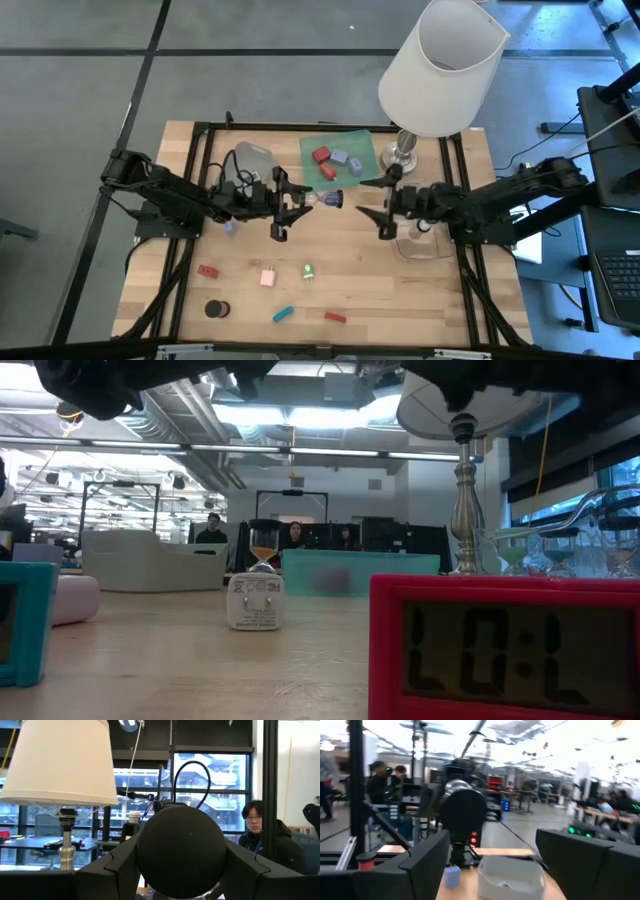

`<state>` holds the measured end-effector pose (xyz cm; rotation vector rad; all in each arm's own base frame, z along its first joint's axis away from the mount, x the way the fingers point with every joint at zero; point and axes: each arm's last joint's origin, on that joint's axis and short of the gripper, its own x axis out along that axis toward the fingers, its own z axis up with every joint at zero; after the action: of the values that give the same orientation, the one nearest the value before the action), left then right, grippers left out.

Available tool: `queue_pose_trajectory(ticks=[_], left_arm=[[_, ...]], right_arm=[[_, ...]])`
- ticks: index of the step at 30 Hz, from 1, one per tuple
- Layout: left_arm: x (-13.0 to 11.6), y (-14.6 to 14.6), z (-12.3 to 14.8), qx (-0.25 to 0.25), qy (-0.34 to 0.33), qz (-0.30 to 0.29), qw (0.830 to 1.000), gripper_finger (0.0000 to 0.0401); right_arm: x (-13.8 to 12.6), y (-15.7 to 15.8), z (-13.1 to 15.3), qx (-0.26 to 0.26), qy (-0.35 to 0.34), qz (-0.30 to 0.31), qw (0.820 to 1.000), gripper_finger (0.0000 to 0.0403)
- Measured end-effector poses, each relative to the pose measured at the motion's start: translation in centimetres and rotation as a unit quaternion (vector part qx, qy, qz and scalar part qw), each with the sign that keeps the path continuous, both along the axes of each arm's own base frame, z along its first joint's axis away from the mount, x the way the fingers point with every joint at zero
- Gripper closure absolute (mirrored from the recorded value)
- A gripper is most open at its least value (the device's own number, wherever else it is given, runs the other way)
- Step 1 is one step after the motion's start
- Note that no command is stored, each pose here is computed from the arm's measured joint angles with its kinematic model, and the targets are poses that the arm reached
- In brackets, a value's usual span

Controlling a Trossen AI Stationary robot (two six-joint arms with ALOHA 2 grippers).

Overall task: Pick & Place Office items
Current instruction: Put the blue hourglass into the transparent bin

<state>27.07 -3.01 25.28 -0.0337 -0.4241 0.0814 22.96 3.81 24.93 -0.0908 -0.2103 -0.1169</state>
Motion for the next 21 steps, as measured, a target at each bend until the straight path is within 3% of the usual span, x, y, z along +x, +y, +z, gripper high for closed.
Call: queue_pose_trajectory(ticks=[5,9,13,21], left_arm=[[0.1,-0.1,0.2,0.007,-0.006,-0.017,1.000,0.0194],[-0.1,-0.1,0.5,0.007,-0.020,-0.019,1.000,0.0194],[-0.1,-0.1,0.6,0.014,-0.022,-0.019,0.999,0.0194],[-0.1,-0.2,0.7,0.024,-0.024,-0.025,0.999,0.0195]], right_arm=[[2.9,0.7,1.0,-0.063,0.014,0.000,0.998,0.0073],[4.9,0.8,1.3,-0.087,0.064,-0.002,0.994,0.0054],[6.2,1.0,1.7,-0.093,0.110,-0.001,0.990,0.0045],[6.9,1.1,2.3,-0.088,0.129,0.001,0.988,0.0044]])
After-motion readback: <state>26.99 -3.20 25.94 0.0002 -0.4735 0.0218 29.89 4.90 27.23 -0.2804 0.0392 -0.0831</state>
